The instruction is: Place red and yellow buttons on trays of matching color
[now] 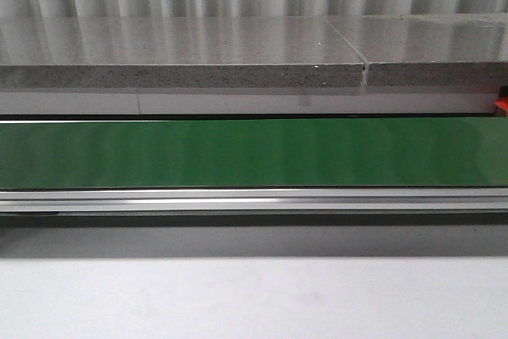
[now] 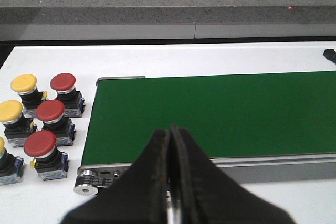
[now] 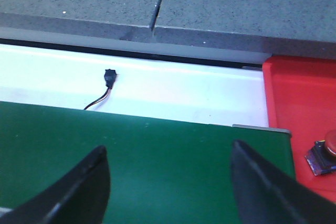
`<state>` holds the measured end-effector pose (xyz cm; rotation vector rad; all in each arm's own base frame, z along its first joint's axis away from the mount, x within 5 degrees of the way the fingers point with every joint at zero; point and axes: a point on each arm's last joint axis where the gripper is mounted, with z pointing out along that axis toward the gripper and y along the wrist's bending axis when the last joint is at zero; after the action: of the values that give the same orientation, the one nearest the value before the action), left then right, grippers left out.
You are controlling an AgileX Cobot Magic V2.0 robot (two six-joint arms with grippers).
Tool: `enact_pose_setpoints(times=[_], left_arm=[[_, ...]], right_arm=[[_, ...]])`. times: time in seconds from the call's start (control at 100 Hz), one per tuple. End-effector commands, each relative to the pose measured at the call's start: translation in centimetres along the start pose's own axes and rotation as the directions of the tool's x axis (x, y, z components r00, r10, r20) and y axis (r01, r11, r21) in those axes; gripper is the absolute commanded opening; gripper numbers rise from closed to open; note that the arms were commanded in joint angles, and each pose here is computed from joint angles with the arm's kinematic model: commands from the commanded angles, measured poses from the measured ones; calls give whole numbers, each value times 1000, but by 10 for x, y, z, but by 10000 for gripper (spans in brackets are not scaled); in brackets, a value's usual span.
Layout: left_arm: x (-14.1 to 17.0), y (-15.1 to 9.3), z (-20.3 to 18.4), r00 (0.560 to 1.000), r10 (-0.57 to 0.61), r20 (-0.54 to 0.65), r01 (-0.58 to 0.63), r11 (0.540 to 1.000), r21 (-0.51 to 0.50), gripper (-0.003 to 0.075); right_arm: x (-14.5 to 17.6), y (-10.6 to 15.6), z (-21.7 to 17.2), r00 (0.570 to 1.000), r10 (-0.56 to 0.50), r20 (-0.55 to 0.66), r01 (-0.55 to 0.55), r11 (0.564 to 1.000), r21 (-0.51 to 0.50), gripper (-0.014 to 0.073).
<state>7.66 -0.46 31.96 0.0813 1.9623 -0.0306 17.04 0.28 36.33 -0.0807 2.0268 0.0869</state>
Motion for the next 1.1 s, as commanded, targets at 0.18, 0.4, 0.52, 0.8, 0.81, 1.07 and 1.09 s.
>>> enact_pose_setpoints(times=[0.18,0.4,0.52,0.8,0.81,1.07,1.09], left_arm=[[-14,-1,-3,996,-10,92,9,1000,10,-21],[-14,-1,-3,996,-10,92,9,1000,10,-21],[-14,-1,-3,996,-10,92,9,1000,10,-21],[-14,-1,-3,996,-10,92,9,1000,10,-21],[-14,-1,-3,996,-10,92,9,1000,10,-21],[-14,-1,-3,996,-19,92,18,1000,17,-21],[-14,-1,-3,996,-19,92,18,1000,17,-21]], right_arm=[[27,7,-23,997,-12,78,13,1000,-7,30],[40,8,-23,999,-9,50,9,1000,-13,-92],[40,8,-23,999,-9,48,9,1000,-14,-92],[40,8,-23,999,-9,48,9,1000,-14,-92],[40,8,-23,999,-9,48,9,1000,-14,-92],[40,8,-23,999,-9,48,9,1000,-14,-92],[40,8,-23,999,-9,48,9,1000,-14,-92]])
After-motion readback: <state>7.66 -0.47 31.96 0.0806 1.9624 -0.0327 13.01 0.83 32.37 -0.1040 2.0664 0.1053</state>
